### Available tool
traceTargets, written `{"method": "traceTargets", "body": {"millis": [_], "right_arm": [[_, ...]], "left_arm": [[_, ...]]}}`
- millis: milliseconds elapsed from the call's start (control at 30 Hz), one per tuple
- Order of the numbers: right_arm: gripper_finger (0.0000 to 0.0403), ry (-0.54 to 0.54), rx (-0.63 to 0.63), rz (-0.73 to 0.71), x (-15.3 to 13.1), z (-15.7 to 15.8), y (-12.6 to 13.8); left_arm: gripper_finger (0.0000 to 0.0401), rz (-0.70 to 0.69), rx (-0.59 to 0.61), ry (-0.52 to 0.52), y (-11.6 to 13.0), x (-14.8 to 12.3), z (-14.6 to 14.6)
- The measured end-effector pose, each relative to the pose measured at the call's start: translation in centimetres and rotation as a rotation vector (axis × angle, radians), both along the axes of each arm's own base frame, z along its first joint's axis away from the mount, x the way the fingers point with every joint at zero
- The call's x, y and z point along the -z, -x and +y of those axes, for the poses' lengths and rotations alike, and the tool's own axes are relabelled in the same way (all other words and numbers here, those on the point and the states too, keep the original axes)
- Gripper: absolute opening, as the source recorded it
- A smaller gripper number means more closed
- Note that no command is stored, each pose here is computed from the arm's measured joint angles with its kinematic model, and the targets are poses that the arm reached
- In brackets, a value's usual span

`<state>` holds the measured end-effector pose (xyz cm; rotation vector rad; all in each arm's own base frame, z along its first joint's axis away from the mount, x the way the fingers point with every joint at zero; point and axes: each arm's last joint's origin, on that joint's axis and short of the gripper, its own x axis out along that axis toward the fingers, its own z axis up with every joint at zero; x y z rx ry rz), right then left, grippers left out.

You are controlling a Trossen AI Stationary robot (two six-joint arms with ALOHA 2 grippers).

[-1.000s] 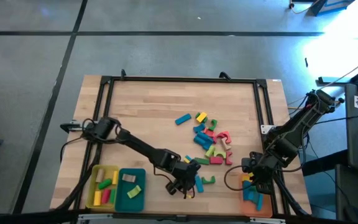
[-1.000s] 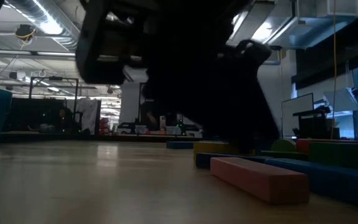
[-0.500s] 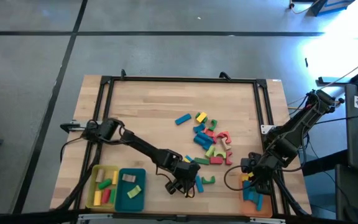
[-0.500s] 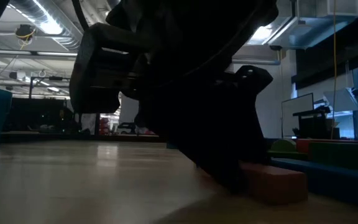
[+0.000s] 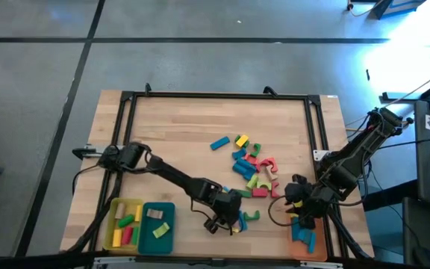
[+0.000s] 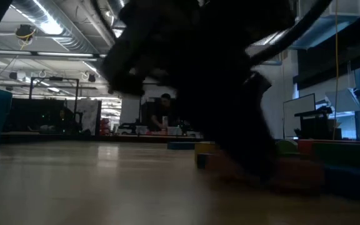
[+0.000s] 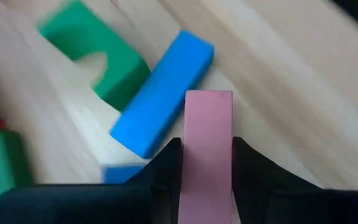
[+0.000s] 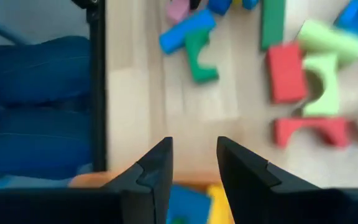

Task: Sort blocks by size
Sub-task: Put the pink rectangular block into the orange bin

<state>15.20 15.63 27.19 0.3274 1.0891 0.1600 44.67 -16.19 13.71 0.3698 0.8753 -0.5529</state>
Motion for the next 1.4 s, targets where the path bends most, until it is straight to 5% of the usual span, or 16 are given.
{"method": "traceTargets", "body": {"millis": [433, 633, 933, 1400], "right_arm": [[0.0127, 0.131, -0.286, -0.278, -1.0, 0.8, -1.0], [0.0127, 0.272, -0.401, -0.406, -1.3, 0.9, -1.4], [0.0127, 0.426, -0.448, -0.468, -1.4, 0.7, -1.5], [0.0127, 0.378, -0.499, -0.451, -1.3, 0.8, -1.4]], "left_arm": [[0.009, -0.173, -0.203, 0.196, -4.2, -7.2, 2.6], [0.0093, -0.2, -0.267, 0.339, -5.3, -9.7, 4.3], [0.0096, -0.222, -0.301, 0.551, -6.2, -10.8, 5.6], [0.0097, -0.239, -0.323, 0.585, -6.4, -11.1, 6.3]]}}
